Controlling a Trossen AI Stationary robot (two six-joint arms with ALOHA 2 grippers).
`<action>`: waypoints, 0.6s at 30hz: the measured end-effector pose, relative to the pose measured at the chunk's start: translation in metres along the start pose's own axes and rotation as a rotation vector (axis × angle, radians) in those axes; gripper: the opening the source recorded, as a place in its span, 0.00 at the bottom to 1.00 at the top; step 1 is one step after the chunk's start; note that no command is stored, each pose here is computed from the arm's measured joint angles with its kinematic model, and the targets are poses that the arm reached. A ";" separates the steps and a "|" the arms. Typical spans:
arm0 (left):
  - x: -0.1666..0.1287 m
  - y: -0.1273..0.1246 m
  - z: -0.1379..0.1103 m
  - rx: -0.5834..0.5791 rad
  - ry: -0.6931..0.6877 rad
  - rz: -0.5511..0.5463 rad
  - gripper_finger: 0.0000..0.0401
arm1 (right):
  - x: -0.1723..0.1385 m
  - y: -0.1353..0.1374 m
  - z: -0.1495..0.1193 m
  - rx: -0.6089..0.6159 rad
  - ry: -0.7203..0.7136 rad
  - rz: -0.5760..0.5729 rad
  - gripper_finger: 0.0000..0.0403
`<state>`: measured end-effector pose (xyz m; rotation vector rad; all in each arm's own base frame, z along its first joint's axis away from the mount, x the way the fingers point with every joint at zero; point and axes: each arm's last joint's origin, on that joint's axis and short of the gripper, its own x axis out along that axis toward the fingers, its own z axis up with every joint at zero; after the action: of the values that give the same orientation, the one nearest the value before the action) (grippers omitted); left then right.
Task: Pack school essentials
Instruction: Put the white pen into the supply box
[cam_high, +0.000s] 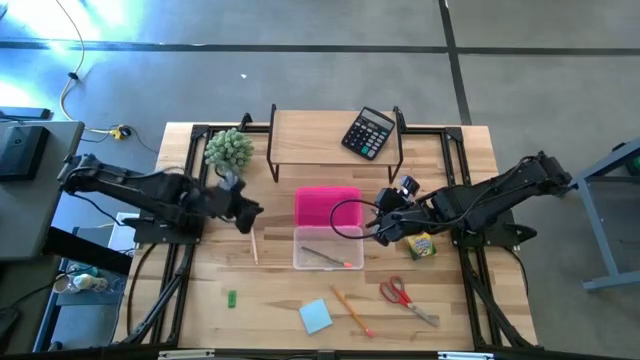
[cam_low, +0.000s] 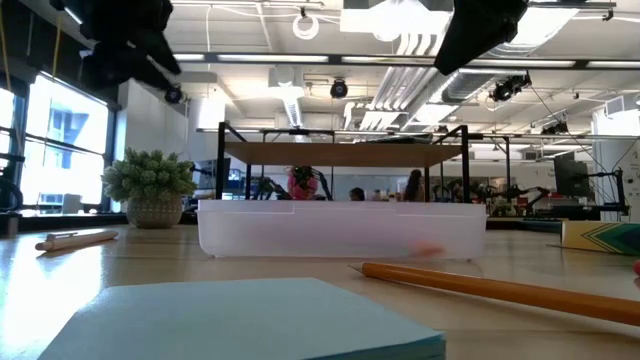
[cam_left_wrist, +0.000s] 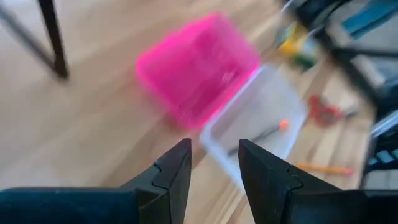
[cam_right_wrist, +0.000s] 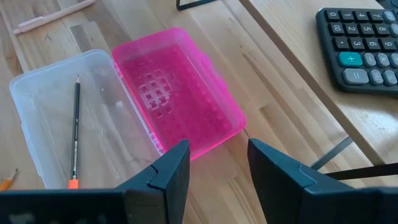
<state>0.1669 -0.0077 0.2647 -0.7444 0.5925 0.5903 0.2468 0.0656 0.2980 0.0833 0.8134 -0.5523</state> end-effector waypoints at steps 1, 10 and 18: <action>0.004 -0.003 -0.004 -0.012 0.025 0.015 0.31 | 0.000 0.000 0.000 0.000 0.000 0.000 0.38; 0.042 -0.024 -0.050 -0.087 0.170 0.180 0.31 | 0.000 0.000 0.000 0.000 0.000 0.000 0.38; 0.061 -0.030 -0.082 -0.184 0.214 0.292 0.31 | 0.000 0.000 0.000 0.000 0.000 0.000 0.38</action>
<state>0.2063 -0.0710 0.1879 -0.9089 0.8617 0.8495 0.2470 0.0657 0.2980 0.0836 0.8131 -0.5522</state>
